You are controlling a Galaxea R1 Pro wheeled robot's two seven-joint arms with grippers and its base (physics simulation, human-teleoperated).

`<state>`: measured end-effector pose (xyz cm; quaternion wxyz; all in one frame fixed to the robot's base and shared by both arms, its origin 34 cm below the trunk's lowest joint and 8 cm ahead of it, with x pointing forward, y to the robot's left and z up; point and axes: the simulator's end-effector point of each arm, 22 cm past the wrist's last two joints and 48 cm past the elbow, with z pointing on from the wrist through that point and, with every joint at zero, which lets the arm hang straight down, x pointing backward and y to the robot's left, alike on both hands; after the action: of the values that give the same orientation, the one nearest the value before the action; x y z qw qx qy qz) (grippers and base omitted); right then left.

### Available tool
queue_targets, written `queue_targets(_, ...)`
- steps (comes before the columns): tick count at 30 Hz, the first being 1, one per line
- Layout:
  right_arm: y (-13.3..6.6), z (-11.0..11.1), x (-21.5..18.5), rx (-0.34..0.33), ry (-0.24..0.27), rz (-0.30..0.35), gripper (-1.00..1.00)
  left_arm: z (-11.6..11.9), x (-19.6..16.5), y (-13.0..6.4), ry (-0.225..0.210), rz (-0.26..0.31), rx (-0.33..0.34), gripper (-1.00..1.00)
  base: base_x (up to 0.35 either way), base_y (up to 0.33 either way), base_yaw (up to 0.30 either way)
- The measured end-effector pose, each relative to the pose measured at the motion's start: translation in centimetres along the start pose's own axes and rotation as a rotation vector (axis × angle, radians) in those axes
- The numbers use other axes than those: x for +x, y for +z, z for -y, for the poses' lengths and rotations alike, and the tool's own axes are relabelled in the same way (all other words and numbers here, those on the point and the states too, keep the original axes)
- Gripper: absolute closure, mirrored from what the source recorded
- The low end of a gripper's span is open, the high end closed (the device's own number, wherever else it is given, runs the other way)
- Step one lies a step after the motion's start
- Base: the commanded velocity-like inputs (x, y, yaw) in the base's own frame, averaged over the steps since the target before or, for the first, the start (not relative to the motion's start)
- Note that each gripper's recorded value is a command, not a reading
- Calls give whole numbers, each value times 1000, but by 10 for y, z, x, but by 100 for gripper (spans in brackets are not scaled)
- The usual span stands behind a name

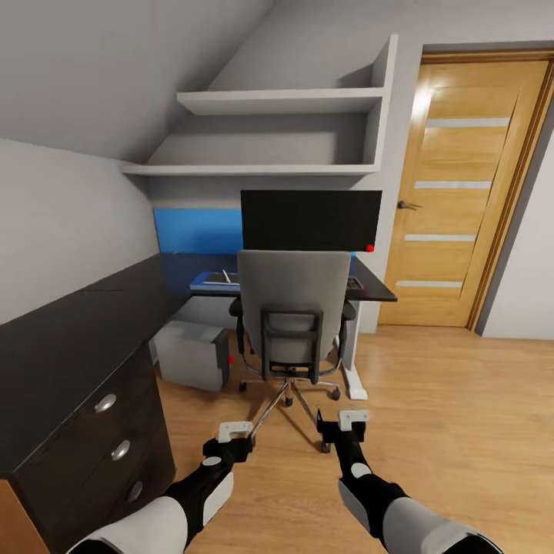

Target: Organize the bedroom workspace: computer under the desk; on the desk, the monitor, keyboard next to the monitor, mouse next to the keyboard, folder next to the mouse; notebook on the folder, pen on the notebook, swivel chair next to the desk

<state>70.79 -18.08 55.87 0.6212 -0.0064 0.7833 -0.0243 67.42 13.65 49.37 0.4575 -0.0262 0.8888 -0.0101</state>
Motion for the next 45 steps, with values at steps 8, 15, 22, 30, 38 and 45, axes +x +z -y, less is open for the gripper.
queue_targets(8,-29,20,31,28,-15,-15,-100,-26,50,-11,26,-133,-53,-100,0,0,0)
queue_targets(15,-77,25,85,34,-16,-88,-100,-34,55,-22,16,-125,-71,-100,0,0,0)
queue_targets(22,-121,50,125,54,-38,-158,-100,-69,142,-61,5,-195,-123,-100,0,0,-35)
queue_targets(30,-127,53,112,57,-39,-158,-100,-118,160,-83,27,-217,-176,-100,0,0,7)
queue_targets(38,-157,80,106,109,-38,-111,-100,-135,185,-120,19,-183,-204,-100,0,0,89)
queue_targets(45,-218,85,125,108,-32,-103,-100,-154,216,-175,14,-94,-226,-100,0,0,94)
